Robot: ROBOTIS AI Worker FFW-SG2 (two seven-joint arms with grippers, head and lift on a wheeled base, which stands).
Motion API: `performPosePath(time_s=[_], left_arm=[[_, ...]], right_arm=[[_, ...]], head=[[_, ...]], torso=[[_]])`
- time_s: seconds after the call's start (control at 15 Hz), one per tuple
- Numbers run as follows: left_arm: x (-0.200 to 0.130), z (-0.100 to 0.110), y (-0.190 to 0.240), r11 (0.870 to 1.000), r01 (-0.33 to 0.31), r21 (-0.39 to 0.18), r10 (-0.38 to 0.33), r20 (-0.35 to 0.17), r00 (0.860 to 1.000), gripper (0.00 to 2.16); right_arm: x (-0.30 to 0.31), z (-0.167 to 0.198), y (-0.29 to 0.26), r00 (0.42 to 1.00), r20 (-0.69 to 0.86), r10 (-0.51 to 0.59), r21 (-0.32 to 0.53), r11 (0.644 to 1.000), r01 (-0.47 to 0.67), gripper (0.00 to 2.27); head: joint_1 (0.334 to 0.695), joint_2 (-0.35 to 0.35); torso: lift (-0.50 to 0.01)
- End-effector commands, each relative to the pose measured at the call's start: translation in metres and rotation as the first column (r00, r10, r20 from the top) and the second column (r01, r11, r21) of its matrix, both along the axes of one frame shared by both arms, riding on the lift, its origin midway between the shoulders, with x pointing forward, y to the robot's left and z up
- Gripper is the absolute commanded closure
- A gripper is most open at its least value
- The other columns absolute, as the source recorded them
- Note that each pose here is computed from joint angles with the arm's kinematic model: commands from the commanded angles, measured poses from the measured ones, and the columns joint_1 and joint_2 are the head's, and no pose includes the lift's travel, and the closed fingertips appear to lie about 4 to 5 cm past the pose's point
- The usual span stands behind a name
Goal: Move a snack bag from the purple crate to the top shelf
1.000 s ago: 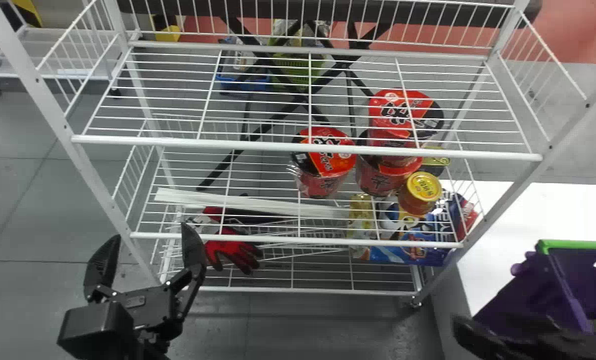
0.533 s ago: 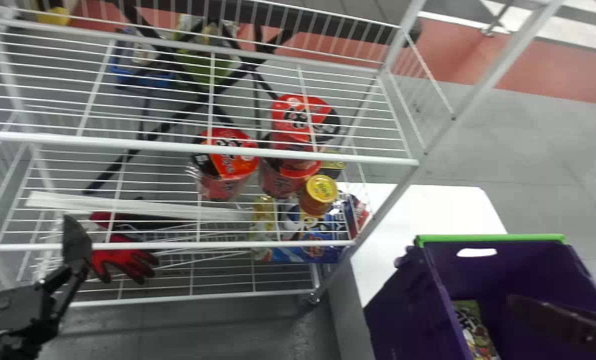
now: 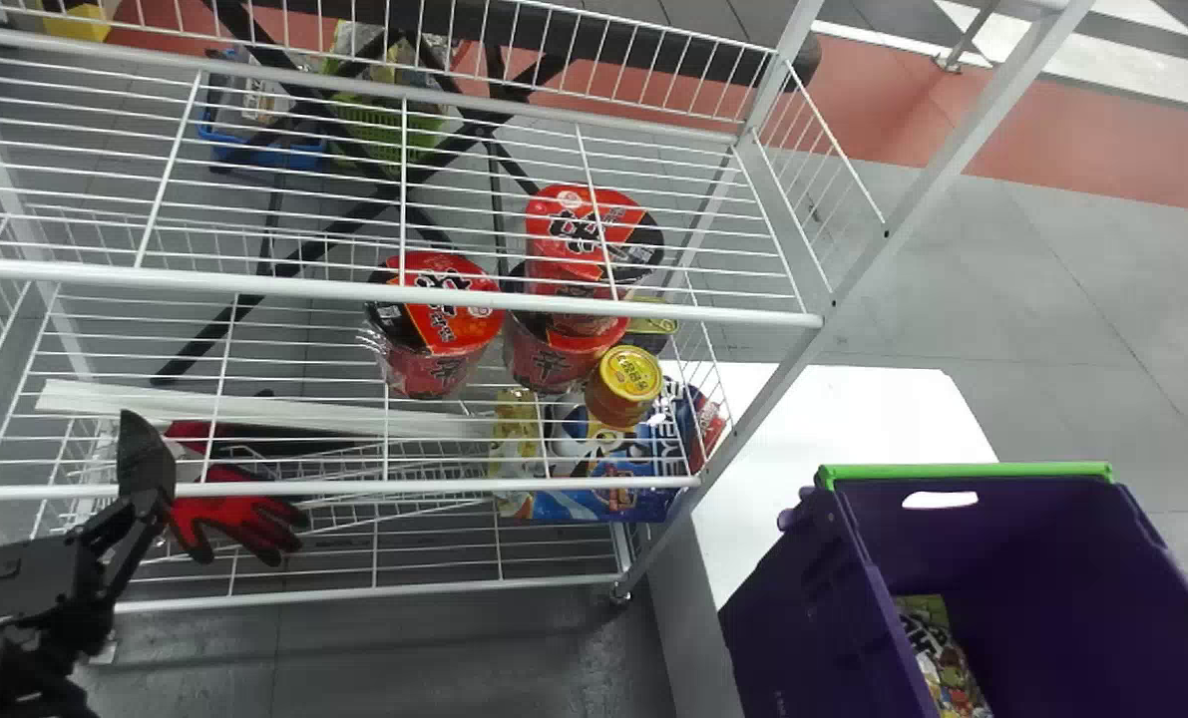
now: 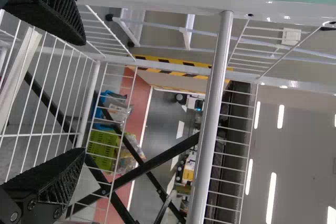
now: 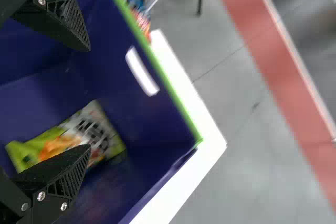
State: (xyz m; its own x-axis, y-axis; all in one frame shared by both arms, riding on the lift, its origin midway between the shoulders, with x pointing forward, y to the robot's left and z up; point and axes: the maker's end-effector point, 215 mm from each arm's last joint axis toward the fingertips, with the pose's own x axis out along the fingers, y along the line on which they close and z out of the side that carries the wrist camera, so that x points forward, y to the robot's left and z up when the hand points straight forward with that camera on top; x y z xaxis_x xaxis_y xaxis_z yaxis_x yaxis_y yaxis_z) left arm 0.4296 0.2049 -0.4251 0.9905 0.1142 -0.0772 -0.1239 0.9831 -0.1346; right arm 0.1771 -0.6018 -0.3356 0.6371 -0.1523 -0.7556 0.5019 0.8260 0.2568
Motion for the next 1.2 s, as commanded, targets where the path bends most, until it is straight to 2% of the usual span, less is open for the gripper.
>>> performPosePath(time_s=[0.0, 0.13, 0.33, 0.6, 0.87, 1.13], left_arm=[[0.0, -0.003, 0.007, 1.0, -0.011, 0.002, 0.011, -0.002, 1.0, 0.09], [0.0, -0.007, 0.012, 1.0, -0.024, -0.001, 0.024, -0.006, 1.0, 0.09], [0.002, -0.006, 0.012, 1.0, -0.029, -0.011, 0.029, 0.01, 1.0, 0.09], [0.002, -0.007, 0.018, 0.999, -0.041, -0.007, 0.041, 0.012, 0.999, 0.09], [0.001, -0.004, 0.019, 0.999, -0.047, -0.013, 0.047, 0.026, 0.999, 0.09], [0.001, -0.002, 0.021, 0.999, -0.052, -0.015, 0.053, 0.04, 0.998, 0.09]], right_arm=[[-0.016, -0.068, 0.004, 0.988, -0.157, -0.013, 0.071, 0.997, 0.025, 0.17], [-0.03, -0.119, 0.0, 0.96, -0.277, -0.025, 0.114, 0.992, 0.059, 0.17], [-0.057, -0.176, -0.011, 0.897, -0.44, -0.038, 0.162, 0.979, 0.121, 0.17], [-0.085, -0.215, -0.008, 0.812, -0.584, -0.007, 0.168, 0.977, 0.129, 0.17], [-0.126, -0.247, -0.012, 0.681, -0.732, 0.005, 0.158, 0.974, 0.162, 0.17], [-0.152, -0.268, -0.003, 0.566, -0.823, 0.048, 0.141, 0.982, 0.122, 0.18]], head=[[0.695, -0.35], [0.695, -0.35], [0.695, -0.35], [0.695, -0.35], [0.695, -0.35], [0.695, -0.35]], torso=[[-0.457], [-0.457], [-0.457], [-0.457], [-0.457], [-0.457]])
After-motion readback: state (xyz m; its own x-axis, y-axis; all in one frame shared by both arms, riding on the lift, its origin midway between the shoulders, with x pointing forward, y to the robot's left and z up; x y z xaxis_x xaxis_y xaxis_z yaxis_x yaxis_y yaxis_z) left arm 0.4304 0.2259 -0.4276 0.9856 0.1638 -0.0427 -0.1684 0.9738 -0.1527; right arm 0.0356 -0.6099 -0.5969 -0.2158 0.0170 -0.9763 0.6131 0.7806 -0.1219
